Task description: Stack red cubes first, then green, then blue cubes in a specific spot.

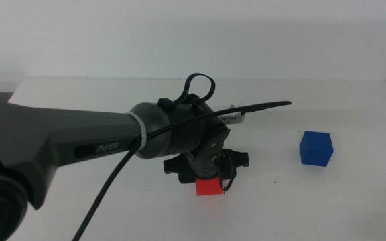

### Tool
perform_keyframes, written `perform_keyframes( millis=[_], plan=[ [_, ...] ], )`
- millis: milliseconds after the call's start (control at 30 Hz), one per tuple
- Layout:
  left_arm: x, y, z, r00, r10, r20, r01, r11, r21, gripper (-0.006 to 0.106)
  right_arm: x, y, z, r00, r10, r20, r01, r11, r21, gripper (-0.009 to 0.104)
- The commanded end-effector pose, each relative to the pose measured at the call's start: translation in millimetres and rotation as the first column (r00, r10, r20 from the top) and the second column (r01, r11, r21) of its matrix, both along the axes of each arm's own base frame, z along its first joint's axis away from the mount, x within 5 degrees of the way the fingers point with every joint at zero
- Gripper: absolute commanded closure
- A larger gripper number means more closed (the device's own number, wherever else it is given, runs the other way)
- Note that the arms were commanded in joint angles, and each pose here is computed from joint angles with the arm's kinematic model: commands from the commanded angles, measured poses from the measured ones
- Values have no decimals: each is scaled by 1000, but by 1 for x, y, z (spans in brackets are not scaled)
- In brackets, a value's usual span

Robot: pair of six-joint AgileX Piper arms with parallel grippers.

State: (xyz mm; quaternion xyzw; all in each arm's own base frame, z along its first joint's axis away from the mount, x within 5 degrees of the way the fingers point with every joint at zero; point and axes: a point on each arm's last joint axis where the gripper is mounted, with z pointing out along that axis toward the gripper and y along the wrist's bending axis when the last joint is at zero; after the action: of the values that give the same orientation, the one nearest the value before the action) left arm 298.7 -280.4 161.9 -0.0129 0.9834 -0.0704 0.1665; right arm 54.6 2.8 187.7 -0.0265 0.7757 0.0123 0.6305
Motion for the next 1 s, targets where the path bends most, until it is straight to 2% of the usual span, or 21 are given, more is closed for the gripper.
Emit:
perform_keyframes(
  millis=[0,133,167,267,400,433,467,600,667,733,933,967],
  plan=[
    [2,-3,1,1000,8,16,-7,1000,-20,92,0,-1,0,1000,-8,7,8,1000,-11,9],
    [1,-3,0,1000,4,8,-3,1000,-17,83,0,-1,0,1000,-8,7,8,1000,-11,9],
    [1,-3,0,1000,1,9,-1,1000,-15,34,0,-1,0,1000,-8,7,8,1000,-11,9],
    [2,-3,0,1000,-22,16,22,1000,-7,8,0,-1,0,1000,-8,7,8,1000,-11,9],
    [2,4,27,998,-17,57,19,999,-38,7,0,-1,0,1000,-8,7,8,1000,-11,9],
    [2,11,40,996,-26,80,28,999,-21,7,0,-1,0,1000,-8,7,8,1000,-11,9],
    [1,22,58,994,-31,102,30,999,12,7,0,-1,0,1000,-8,7,8,1000,-11,9],
    [-8,96,110,994,25,108,-49,974,222,7,0,-1,0,1000,-8,7,8,1000,-11,9],
    [-14,138,117,993,80,83,-99,960,261,7,0,-1,0,1000,-8,7,8,1000,-11,9],
    [-23,181,116,992,119,46,-127,953,275,7,0,-1,0,1000,-8,7,8,1000,-11,9],
    [-33,288,112,972,232,30,-232,945,231,7,0,-1,0,1000,-8,7,8,1000,-11,9],
    [-32,301,108,976,217,12,-214,952,221,7,0,-1,0,1000,-8,7,8,1000,-11,9]
  ],
)
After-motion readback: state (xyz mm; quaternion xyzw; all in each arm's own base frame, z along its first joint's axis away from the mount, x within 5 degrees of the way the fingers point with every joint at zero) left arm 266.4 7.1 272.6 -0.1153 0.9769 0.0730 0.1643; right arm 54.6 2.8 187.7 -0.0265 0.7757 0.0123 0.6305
